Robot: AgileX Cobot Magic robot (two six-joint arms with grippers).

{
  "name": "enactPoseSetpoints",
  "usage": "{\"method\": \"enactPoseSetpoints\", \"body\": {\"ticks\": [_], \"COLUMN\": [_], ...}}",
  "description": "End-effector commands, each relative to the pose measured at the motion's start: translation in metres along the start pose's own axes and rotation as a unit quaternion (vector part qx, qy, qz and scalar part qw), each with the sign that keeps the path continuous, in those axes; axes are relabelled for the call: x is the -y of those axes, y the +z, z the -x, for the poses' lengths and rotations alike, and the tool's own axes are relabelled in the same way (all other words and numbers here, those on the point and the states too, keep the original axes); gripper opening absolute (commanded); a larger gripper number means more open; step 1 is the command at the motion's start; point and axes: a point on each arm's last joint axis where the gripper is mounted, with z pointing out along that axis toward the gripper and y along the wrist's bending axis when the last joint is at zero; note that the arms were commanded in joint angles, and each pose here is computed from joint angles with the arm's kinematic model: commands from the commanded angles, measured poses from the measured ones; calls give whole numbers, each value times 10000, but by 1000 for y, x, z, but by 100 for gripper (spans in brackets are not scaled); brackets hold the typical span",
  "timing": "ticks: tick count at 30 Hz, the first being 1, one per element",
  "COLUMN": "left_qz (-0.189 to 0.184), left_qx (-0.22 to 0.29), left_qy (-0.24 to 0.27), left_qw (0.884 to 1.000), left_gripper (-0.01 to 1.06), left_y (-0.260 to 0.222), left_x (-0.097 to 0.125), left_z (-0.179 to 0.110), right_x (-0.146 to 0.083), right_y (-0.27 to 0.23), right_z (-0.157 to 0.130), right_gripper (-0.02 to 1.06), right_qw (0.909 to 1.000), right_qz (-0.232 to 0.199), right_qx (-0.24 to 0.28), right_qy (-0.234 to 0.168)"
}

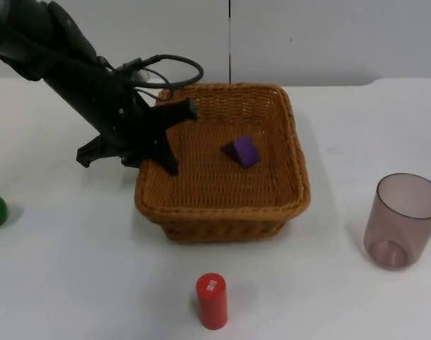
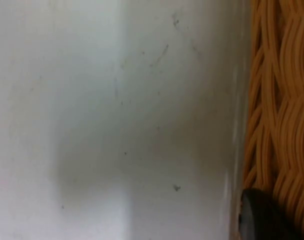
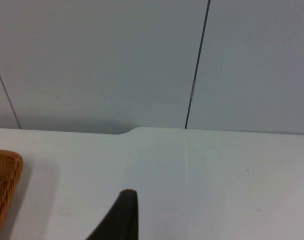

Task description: Pick up the basket with the left hand and place the triangular block into the basket with the right hand.

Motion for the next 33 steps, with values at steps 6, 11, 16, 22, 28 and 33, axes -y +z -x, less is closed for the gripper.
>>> {"method": "enactPoseSetpoints", "body": {"ticks": [6, 11, 16, 22, 28, 33], "left_qz": [-142, -153, -199, -212, -205, -231], "left_qx": [79, 65, 76, 79, 57, -44], "left_qy": [87, 176, 113, 95, -43, -40], "left_qw": [9998, 9997, 9997, 9997, 9998, 9997], "left_gripper": [0, 0, 0, 0, 10, 59], "left_y": [-3, -3, -3, -3, -3, -3], "left_x": [6, 6, 7, 7, 7, 8], "left_z": [3, 2, 3, 3, 2, 1], "right_x": [1, 1, 1, 1, 1, 1], "right_y": [-2, -2, -2, -2, -2, -2], "right_z": [1, 1, 1, 1, 1, 1], "right_gripper": [105, 105, 105, 105, 105, 105], "right_qw": [9999, 9999, 9999, 9999, 9999, 9999], "right_qz": [-46, -42, -44, -44, -44, -44], "right_qx": [95, 65, 75, 75, 75, 75], "right_qy": [-33, -81, -79, -79, -79, -94]}}
